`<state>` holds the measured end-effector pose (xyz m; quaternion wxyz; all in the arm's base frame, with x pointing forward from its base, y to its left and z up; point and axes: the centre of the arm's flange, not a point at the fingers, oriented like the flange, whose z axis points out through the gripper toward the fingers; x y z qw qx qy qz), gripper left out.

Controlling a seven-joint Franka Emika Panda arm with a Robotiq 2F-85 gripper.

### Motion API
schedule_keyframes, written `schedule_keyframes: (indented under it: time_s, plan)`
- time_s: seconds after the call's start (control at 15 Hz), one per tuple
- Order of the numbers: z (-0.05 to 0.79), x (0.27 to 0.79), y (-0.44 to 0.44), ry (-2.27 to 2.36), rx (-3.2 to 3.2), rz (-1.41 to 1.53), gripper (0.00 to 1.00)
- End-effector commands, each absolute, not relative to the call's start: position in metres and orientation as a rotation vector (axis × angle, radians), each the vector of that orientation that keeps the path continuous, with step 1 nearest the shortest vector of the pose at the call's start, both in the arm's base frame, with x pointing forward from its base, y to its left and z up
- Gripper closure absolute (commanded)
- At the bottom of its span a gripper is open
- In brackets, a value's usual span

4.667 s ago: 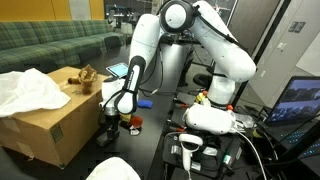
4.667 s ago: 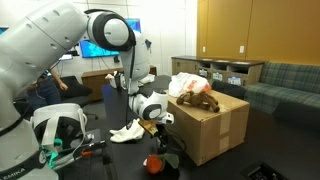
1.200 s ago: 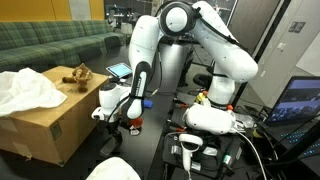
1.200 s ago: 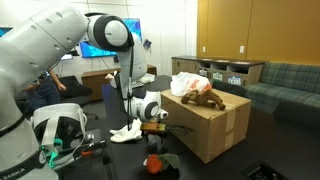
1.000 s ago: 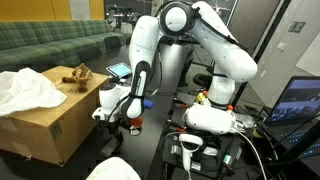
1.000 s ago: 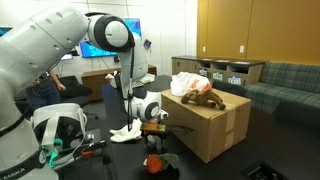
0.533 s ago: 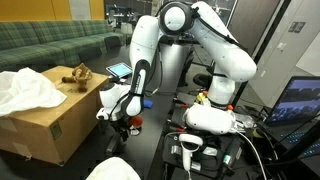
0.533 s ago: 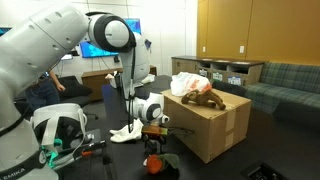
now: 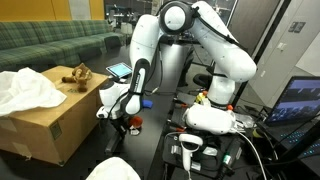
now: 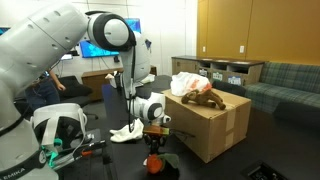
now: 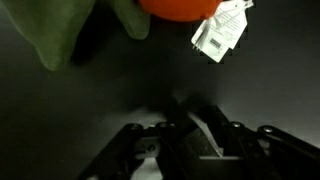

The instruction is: Remove the blue object from the box and replace it with the brown toy, remove the orange plush toy and replace it with the gray duster, remove the white plastic from the box and replace it with the towel

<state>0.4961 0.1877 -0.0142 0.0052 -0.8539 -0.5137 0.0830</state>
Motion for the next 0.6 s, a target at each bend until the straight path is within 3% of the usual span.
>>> schedule_keyframes:
  time_s: [0.0,0.07,0.13,0.27,0.33,0.47,0.53]
  plan:
    - [-0.0042,0.5022,0.1871,-1.635,-2.663,0.242,0.94]
    - [-0.0021,0.5029,0.1878,-1.643,-2.656,0.237,0.89]
    - [-0.0023,0.5032,0.1889,-1.649,-2.656,0.234,1.00]
    - [-0.0004,0.5019,0.1899,-1.675,-2.634,0.230,0.95]
    - [0.0002,0.5013,0.1903,-1.682,-2.632,0.229,1.00]
    - [0.0013,0.5015,0.1904,-1.695,-2.623,0.227,1.00]
    - [0.0025,0.5015,0.1906,-1.699,-2.623,0.226,0.73]
